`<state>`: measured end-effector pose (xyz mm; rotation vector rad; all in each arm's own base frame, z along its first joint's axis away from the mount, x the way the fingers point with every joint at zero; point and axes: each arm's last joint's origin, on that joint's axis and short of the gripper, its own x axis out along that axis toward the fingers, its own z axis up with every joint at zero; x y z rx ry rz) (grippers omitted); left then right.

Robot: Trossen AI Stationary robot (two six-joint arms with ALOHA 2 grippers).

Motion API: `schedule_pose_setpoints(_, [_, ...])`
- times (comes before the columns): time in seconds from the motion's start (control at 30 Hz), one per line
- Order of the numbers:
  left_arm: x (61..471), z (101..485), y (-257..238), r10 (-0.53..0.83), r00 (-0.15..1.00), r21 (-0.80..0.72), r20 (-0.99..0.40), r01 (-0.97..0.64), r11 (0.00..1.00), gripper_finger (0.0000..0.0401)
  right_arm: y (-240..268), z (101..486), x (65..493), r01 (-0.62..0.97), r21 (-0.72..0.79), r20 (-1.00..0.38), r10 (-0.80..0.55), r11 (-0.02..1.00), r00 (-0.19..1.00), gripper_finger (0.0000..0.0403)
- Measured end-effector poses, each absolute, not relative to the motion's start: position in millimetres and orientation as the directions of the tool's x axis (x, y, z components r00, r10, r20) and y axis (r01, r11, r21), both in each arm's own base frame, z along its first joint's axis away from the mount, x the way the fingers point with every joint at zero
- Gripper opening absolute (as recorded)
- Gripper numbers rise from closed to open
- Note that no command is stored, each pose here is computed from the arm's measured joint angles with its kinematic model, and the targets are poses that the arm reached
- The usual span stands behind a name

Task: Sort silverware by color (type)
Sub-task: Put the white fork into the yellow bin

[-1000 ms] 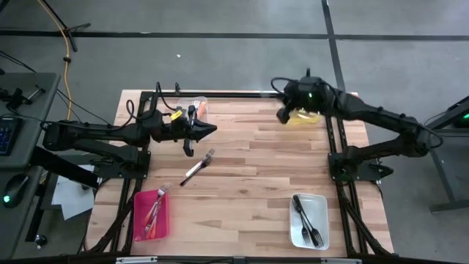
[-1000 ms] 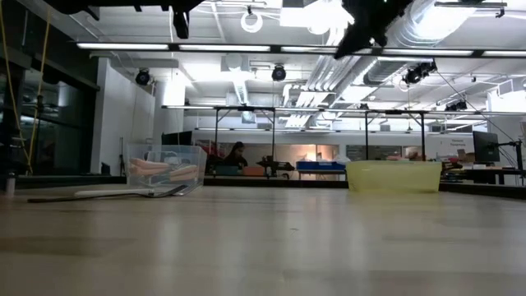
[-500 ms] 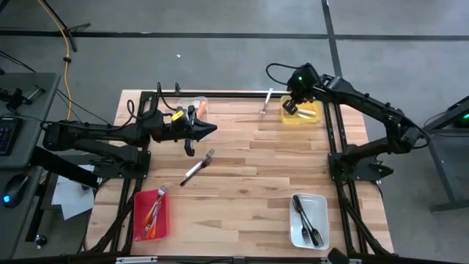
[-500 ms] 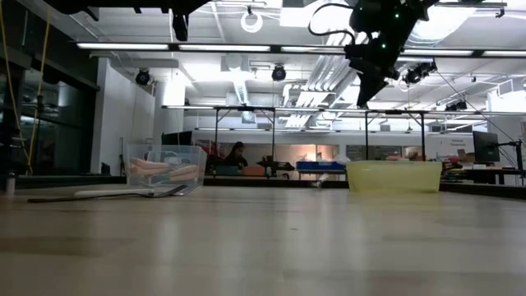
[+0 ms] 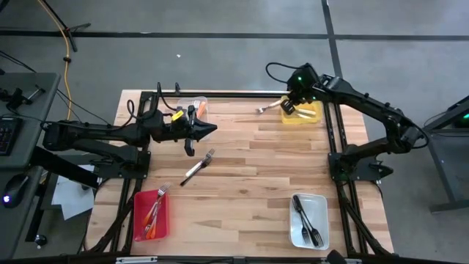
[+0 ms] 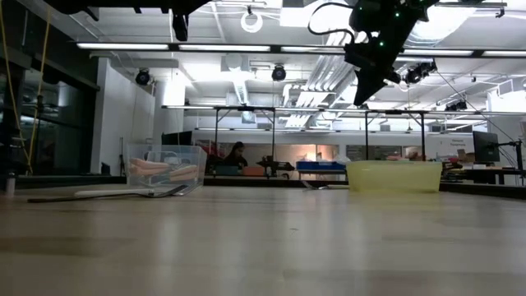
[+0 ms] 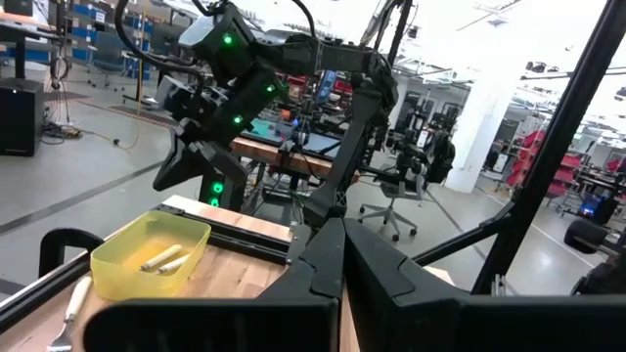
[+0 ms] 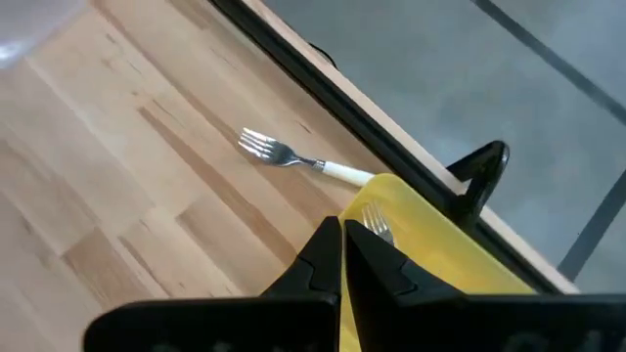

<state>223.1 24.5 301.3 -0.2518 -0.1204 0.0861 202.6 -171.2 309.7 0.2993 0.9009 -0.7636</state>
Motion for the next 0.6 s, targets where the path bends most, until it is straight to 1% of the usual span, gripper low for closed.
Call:
schedule_pose_setpoints(0.13, [223.1,301.3,24.7,0.105,0.989,-0.254,0.108,-0.075,0.964,0.0,-174.4,307.5,206.8,0.756,-0.011,-0.788,-0.471,0.655,0.396,0.0])
schedule_pose_setpoints(0.23, [223.1,301.3,24.9,0.111,0.988,-0.254,0.108,-0.08,0.964,0.0,-180.8,297.6,216.9,0.763,0.062,-0.799,-0.426,0.644,0.425,0.0])
schedule_pose_setpoints(0.4, [223.1,301.4,25.2,0.122,0.987,-0.256,0.109,-0.091,0.962,0.0,-197.5,267.3,244.5,0.759,0.195,-0.813,-0.331,0.622,0.48,0.0])
schedule_pose_setpoints(0.53, [223.1,301.4,25.2,0.122,0.987,-0.256,0.109,-0.091,0.962,0.0,-210.4,241.6,264.5,0.765,0.239,-0.812,-0.31,0.598,0.495,0.0])
schedule_pose_setpoints(0.6, [223.1,301.4,25.2,0.122,0.987,-0.257,0.109,-0.09,0.962,0.0,-215.2,229.2,272.3,0.764,0.284,-0.812,-0.278,0.58,0.513,0.0001])
